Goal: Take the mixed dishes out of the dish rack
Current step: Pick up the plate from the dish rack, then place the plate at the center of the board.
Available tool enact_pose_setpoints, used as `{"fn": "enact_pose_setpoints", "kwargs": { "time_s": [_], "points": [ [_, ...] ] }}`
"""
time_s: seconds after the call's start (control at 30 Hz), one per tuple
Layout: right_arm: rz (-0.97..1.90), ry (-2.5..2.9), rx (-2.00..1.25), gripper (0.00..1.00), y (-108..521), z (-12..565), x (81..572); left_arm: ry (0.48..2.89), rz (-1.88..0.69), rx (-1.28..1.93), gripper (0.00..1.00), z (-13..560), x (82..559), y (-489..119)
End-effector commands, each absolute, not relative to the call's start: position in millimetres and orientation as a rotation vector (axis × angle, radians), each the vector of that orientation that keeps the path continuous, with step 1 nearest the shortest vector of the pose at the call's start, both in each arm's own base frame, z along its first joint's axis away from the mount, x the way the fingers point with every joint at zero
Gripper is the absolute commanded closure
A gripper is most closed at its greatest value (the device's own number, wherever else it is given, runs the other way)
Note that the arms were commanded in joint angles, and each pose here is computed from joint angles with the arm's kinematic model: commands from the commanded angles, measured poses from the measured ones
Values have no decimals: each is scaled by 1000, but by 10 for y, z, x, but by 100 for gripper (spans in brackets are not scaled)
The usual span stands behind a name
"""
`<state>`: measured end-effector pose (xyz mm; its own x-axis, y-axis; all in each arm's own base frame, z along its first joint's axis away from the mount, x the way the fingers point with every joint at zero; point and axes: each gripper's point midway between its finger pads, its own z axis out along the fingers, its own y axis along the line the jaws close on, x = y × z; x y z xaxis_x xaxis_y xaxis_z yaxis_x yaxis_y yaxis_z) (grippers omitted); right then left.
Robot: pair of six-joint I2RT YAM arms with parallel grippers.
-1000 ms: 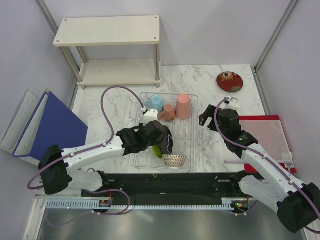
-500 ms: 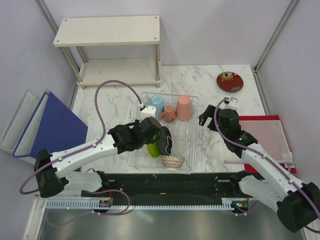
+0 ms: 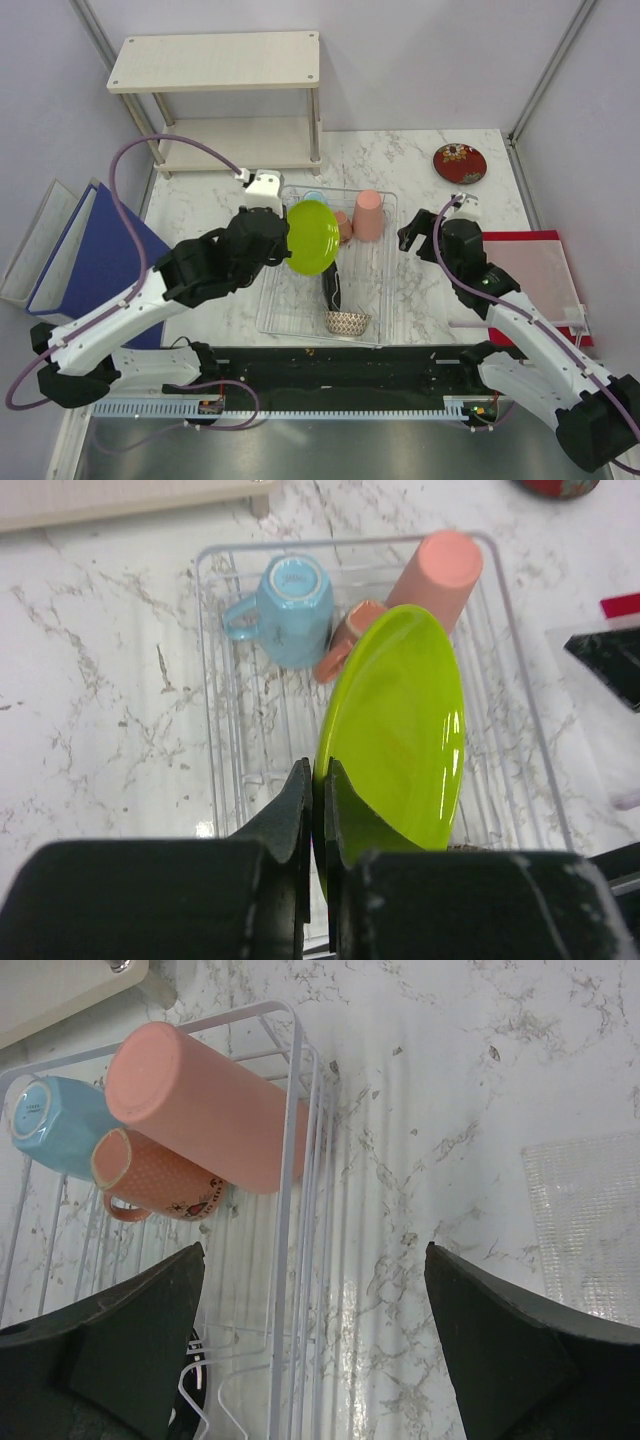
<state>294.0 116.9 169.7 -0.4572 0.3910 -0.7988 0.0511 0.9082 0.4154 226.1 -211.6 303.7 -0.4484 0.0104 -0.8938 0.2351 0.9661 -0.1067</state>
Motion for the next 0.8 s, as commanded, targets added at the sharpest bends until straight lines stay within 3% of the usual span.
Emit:
{"fn": "enact_pose_setpoints", "kwargs": {
  "time_s": [0.0, 0.77],
  "points": [
    [483, 1962, 272, 2, 1277, 2007, 2958, 1907, -278, 114, 98, 3454, 2305, -1987],
    [1177, 1637, -90, 2, 2103, 3092, 2397, 1741, -857, 200, 98, 3665, 2051, -2702]
  ]
}}
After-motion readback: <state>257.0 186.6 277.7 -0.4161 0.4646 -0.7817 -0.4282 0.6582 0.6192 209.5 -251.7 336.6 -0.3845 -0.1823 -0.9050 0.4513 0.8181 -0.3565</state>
